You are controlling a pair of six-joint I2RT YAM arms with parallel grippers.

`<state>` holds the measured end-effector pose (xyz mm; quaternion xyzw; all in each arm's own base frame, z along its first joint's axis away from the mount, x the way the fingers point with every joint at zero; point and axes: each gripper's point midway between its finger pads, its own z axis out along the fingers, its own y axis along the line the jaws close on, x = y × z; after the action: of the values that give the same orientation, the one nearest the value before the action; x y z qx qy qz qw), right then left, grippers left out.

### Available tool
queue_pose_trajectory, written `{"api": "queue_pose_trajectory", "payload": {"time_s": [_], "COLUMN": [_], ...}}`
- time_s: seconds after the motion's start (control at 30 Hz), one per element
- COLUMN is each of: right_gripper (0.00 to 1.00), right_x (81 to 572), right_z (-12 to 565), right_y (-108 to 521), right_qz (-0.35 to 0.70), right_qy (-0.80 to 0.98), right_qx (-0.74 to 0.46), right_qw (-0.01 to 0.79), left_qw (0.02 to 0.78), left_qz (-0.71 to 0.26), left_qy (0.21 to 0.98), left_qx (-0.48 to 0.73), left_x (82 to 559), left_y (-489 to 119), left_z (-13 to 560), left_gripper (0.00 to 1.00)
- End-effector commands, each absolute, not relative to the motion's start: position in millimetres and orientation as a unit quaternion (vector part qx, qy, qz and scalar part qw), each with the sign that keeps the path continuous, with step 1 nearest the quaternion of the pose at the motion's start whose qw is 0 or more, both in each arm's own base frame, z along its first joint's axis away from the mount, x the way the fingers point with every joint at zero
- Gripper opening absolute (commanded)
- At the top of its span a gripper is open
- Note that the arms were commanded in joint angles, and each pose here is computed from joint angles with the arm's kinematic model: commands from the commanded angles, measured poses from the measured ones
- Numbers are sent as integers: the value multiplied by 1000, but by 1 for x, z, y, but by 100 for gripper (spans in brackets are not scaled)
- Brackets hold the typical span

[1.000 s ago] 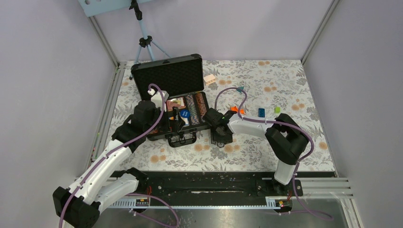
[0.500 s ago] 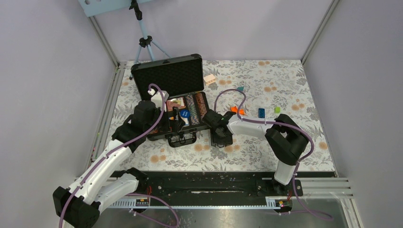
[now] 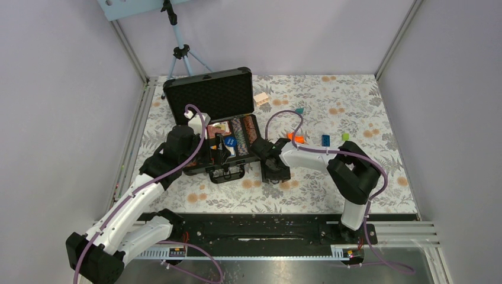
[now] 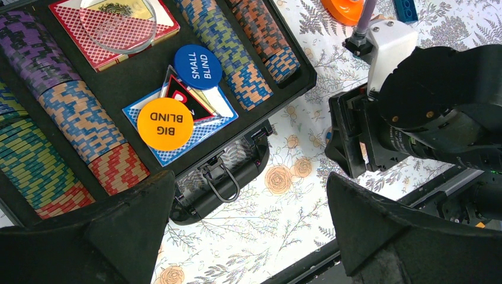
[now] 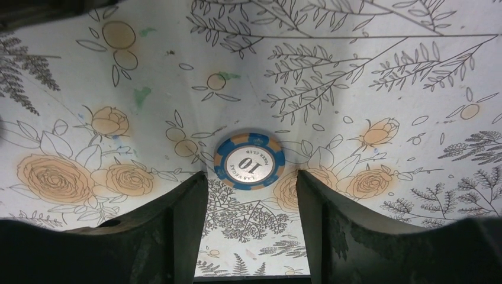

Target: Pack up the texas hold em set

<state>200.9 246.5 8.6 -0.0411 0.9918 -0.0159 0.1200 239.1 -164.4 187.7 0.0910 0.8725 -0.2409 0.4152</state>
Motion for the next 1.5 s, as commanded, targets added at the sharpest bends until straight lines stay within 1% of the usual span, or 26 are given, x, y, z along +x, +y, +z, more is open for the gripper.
{"api": "queue_pose_trajectory", "payload": {"time_s": [0.0,0.3,0.57,1.0,1.27,1.37,1.47], "right_gripper": [63,57,56,51,46,39,38], "right_x": [211,210,200,195,198,203,206], "right_z": [1,-7,-18,-26,-19,-13,-8], "right_y": [237,239,237,231,231,235,238], "right_qz": [-63,-46,-36,-43,-39,-31,-25], "right_qy": [988,991,993,994,993,992,991], "right_qx": [-40,-32,-28,-29,-35,-44,-47], "right_qw": [136,124,104,96,106,116,122], "left_qw": [431,429,426,424,425,425,425], "left_qz": [-252,-251,-253,-254,-254,-254,-254], "left_qy": [861,862,863,864,864,864,863], "left_qx": [97,97,98,99,98,98,98], "left_x": [244,245,245,245,245,245,245], "left_y": [-168,-169,-170,-171,-170,-170,-170], "left_z": [201,200,199,198,198,198,198], "left_gripper": [99,99,99,99,99,99,99]}}
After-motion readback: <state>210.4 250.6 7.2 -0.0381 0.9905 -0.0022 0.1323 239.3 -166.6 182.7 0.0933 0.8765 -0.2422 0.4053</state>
